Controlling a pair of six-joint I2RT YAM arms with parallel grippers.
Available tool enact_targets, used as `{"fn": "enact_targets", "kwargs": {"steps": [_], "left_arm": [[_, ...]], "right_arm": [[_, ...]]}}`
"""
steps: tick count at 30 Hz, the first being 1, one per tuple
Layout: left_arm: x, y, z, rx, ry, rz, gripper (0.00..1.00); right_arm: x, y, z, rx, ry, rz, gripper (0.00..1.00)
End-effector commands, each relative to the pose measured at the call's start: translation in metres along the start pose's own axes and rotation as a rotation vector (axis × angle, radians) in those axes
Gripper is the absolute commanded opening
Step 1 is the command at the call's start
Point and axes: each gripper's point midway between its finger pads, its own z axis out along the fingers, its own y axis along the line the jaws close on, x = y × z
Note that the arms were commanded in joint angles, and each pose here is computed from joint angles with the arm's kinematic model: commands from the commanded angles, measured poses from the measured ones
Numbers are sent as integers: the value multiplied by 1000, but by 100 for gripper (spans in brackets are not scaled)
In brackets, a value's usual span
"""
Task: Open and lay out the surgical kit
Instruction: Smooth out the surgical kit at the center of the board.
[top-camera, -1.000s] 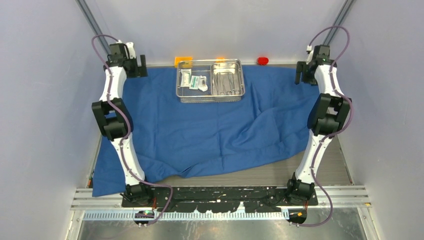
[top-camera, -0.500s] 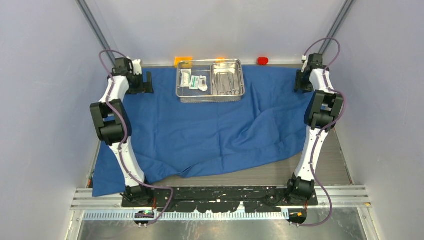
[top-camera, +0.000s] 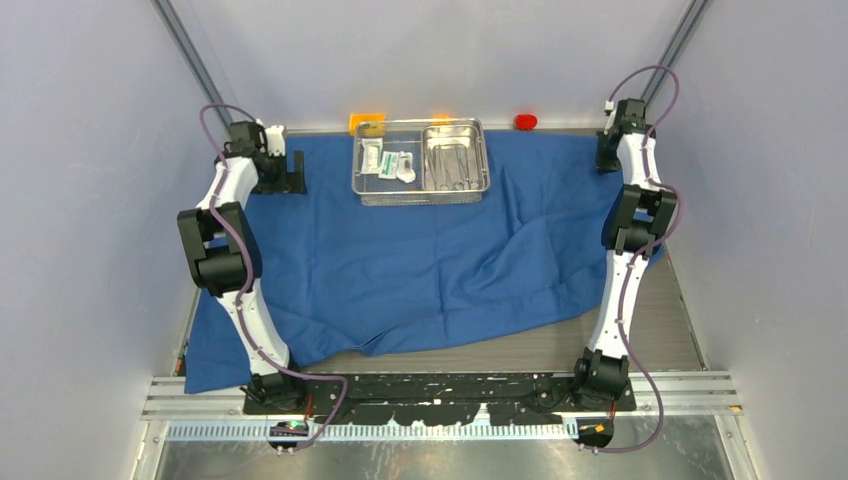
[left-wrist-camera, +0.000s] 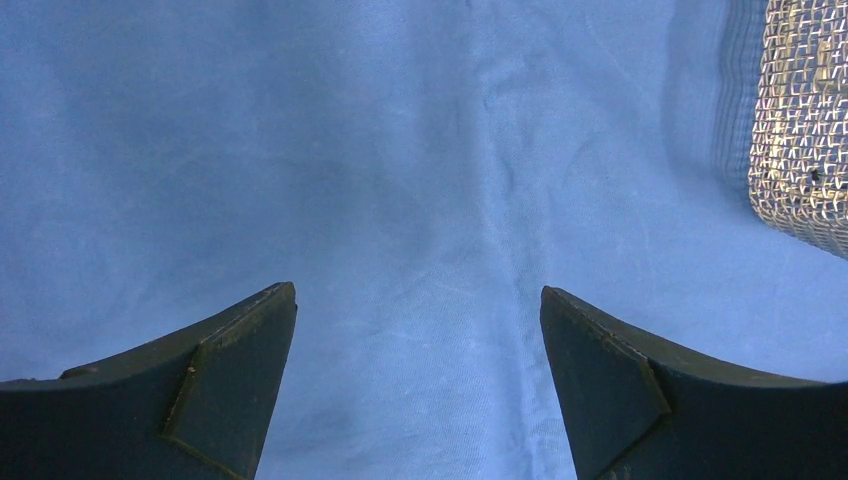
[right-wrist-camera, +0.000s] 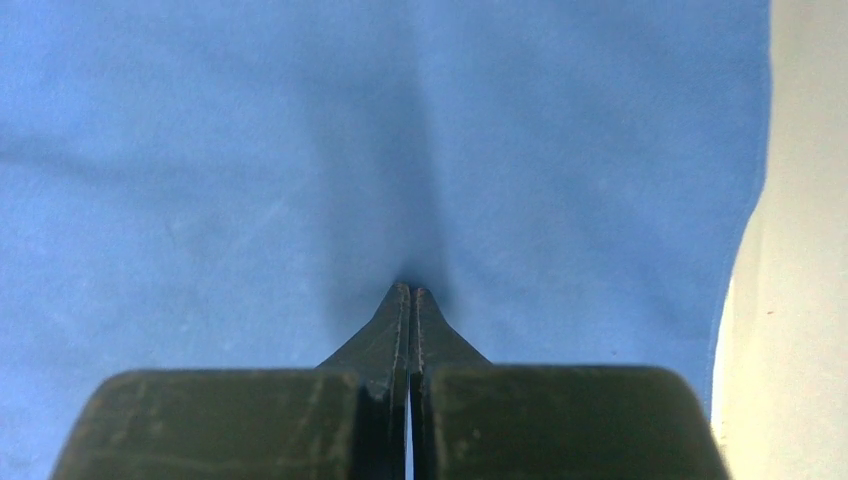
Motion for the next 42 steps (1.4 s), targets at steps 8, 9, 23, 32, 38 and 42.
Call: {"fn": "enact_targets", "kwargs": {"steps": [8, 9, 23, 32, 38, 42], "left_arm": [[-22, 6, -26, -54, -68, 53, 93], [-23, 6, -27, -55, -71, 55, 93], [-30, -10, -32, -10, -95, 36, 93], [-26, -11, -27, -2, -92, 40, 93], [-24, -12, -27, 7, -91, 42, 93], [-24, -12, -27, 4, -90, 48, 93]], "right_arm": [[-5, -44, 18, 197, 1, -60, 1], [-7, -40, 14, 153, -11, -25, 5], [-33, -37, -47, -80, -159, 232, 83], [24, -26, -35, -108, -7, 170, 82], [65, -24, -22, -60, 97, 71, 75], [84, -21, -13, -35, 151, 5, 64]]}}
